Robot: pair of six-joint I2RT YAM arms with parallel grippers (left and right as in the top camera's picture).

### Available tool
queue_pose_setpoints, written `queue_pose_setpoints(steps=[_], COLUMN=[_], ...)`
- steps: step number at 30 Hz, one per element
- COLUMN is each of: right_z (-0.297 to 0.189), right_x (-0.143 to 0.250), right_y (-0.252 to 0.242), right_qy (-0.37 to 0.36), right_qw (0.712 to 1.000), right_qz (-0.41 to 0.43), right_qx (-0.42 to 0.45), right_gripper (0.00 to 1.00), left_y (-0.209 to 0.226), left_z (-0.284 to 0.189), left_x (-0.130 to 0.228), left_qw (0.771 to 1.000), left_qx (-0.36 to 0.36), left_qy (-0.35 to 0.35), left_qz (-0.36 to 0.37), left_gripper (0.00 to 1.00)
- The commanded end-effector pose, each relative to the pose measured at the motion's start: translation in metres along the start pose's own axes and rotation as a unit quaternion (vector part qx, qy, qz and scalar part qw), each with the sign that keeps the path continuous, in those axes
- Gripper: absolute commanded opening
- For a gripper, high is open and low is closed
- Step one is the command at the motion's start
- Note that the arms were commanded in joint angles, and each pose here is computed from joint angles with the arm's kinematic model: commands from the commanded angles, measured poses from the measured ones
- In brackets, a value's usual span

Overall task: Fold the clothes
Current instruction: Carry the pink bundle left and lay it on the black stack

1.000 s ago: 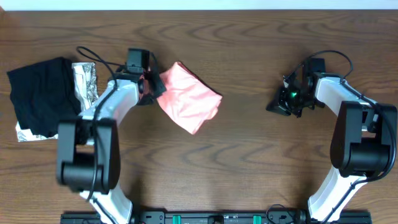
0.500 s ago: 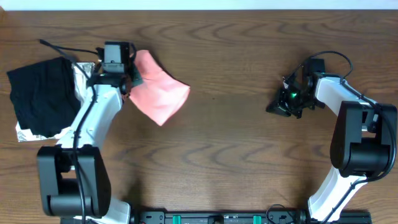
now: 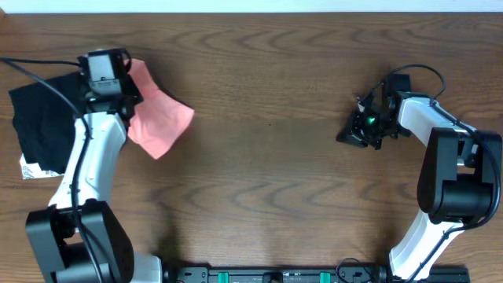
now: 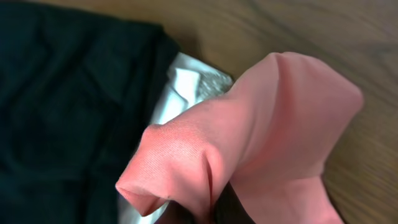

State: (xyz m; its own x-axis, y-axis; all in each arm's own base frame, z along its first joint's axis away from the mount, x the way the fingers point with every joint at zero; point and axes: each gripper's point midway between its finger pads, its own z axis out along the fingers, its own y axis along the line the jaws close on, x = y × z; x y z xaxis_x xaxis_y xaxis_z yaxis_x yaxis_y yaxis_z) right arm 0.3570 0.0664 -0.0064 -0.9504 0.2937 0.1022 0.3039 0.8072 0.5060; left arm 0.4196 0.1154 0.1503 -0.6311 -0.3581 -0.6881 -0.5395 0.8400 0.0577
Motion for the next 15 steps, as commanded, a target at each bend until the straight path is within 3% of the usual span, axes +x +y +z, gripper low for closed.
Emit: queue_pose_setpoints(steps=[1,15], right_z=[0.012,0.012], right_x=[0.009,0.01], right_y=[-0.035,-0.036], right_qy=[0.013,0.015], right_qw=[0.997,0.997], right_qz=[0.012,0.013], right_qx=[0.073,0.074], right_gripper=[0.07,0.08], left_y=[0.009,0.049], left_z=[-0.029,-0.071], left_x=[-0.048,-0.125], left_qw=[0.997,0.986], left_qx=[-0.005,-0.023], left_qy=[-0.069,-0.161], left_qz=[0.021,-0.023], left_gripper=[0.06,0.06])
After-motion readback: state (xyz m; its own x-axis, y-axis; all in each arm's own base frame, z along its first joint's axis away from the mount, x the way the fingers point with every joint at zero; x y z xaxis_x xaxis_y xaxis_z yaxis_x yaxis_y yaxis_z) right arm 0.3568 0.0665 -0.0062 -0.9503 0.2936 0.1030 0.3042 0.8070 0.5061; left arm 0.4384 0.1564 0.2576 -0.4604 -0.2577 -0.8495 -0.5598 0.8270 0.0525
